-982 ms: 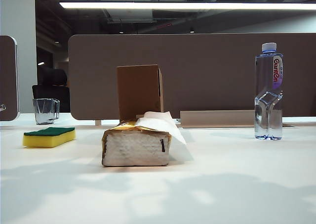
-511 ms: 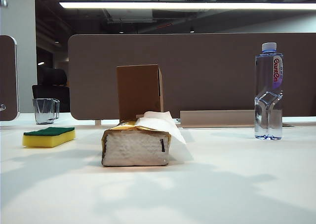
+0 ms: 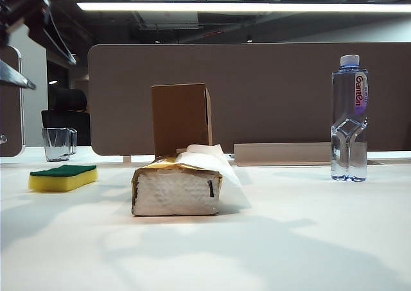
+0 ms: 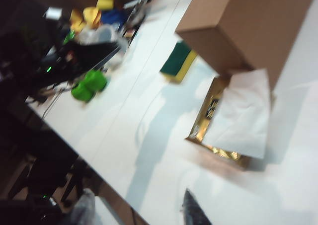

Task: Move the sponge from left to right to wipe the table, avoiding obstacles on the table, and finally reaching the bottle of mineral water.

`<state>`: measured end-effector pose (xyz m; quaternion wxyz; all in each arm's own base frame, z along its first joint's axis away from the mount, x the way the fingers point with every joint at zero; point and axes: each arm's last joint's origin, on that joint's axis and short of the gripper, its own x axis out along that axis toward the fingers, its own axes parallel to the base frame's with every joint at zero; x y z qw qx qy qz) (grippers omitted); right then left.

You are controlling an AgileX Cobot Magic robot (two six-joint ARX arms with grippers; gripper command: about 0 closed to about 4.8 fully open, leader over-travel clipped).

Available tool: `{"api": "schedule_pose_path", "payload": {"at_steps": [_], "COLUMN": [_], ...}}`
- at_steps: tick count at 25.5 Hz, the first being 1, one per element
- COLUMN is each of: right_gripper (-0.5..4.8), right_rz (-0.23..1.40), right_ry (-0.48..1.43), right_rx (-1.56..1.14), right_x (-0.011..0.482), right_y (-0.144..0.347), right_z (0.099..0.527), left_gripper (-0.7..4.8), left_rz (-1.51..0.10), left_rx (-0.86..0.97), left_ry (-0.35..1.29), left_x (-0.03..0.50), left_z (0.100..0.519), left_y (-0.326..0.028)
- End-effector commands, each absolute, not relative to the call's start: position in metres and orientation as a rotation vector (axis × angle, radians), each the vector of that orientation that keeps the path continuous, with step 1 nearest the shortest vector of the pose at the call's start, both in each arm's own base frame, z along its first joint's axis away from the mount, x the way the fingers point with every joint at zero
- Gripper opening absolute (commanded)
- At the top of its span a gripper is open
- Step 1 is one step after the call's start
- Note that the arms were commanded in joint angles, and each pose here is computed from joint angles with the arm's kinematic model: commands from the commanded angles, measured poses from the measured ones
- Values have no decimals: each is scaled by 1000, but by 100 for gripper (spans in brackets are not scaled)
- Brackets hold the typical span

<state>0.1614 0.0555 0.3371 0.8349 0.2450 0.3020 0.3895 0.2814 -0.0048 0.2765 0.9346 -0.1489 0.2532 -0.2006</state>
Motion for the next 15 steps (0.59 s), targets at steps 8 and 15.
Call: {"api": "schedule_pose_path", "payload": {"at_steps": [8, 15], "right_gripper": [230, 230], "right_rz": [847, 852], "right_ry": [640, 689], "right_rx": [517, 530], "right_x": [172, 183], "right_y": [60, 63], "right_z": [337, 329], "left_gripper": [479, 479], "left_rz": [-333, -339], "left_rx": [-322, -319], "left_ry": [553, 624], "left_x": [349, 371], "left_z": [262, 235], "left_y": [24, 27]}}
